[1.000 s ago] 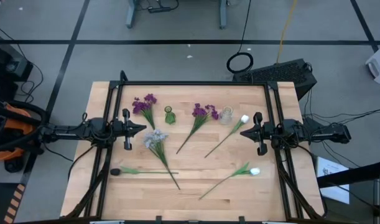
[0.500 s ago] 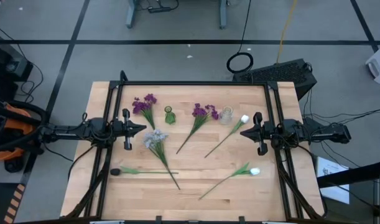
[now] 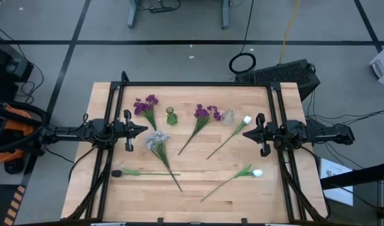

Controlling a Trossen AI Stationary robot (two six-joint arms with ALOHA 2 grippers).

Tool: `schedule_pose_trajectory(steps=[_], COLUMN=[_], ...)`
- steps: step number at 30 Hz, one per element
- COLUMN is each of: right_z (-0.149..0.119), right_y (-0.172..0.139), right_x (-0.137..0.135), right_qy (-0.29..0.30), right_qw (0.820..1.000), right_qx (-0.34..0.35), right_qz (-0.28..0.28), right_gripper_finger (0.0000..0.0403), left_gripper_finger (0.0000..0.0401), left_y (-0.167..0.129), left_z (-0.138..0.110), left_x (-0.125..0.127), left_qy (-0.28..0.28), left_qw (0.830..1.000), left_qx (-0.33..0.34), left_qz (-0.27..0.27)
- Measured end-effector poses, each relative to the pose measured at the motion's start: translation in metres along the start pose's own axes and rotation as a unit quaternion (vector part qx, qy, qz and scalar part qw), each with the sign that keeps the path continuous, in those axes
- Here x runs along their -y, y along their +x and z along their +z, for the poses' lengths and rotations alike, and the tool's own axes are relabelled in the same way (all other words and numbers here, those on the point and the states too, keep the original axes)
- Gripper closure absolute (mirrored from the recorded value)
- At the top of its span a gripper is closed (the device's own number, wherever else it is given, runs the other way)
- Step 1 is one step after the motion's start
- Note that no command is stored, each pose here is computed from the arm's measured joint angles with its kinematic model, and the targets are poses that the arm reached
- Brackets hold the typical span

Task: Sort flowers into vase by color
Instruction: Move the white flowers to the right of the table

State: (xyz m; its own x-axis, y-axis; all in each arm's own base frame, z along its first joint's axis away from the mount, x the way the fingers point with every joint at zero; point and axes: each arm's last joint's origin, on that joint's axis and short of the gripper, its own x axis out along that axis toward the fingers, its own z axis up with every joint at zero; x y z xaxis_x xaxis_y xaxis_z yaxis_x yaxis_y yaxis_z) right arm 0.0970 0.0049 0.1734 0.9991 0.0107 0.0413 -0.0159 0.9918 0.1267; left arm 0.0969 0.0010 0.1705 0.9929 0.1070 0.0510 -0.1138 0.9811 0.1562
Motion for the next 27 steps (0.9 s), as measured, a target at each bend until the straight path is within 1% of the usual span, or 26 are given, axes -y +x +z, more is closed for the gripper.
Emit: schedule_pose_trajectory(steps=[7, 15, 18, 21, 27], right_z=[0.027, 0.065, 0.085, 0.106, 0.158], right_y=[-0.005, -0.005, -0.002, 0.002, 0.012], right_x=[-0.003, -0.008, -0.011, -0.013, -0.020], right_qy=[0.005, 0.000, 0.000, -0.001, -0.005], right_qw=[0.999, 1.000, 1.000, 1.000, 1.000], right_qx=[0.031, 0.022, 0.023, 0.001, -0.021], right_qz=[0.004, 0.002, 0.002, -0.001, -0.015], right_gripper_finger=[0.0403, 0.0403, 0.0403, 0.0403, 0.0403], left_gripper_finger=[0.0397, 0.0397, 0.0397, 0.0397, 0.0397], left_y=[0.000, 0.000, 0.000, 0.000, 0.000], left_z=[0.000, 0.000, 0.000, 0.000, 0.000], left_x=[0.000, 0.000, 0.000, 0.000, 0.000], left_qy=[0.000, 0.000, 0.000, 0.000, 0.000], left_qw=[1.000, 1.000, 1.000, 1.000, 1.000], left_qx=[0.000, 0.000, 0.000, 0.000, 0.000], left_qz=[0.000, 0.000, 0.000, 0.000, 0.000])
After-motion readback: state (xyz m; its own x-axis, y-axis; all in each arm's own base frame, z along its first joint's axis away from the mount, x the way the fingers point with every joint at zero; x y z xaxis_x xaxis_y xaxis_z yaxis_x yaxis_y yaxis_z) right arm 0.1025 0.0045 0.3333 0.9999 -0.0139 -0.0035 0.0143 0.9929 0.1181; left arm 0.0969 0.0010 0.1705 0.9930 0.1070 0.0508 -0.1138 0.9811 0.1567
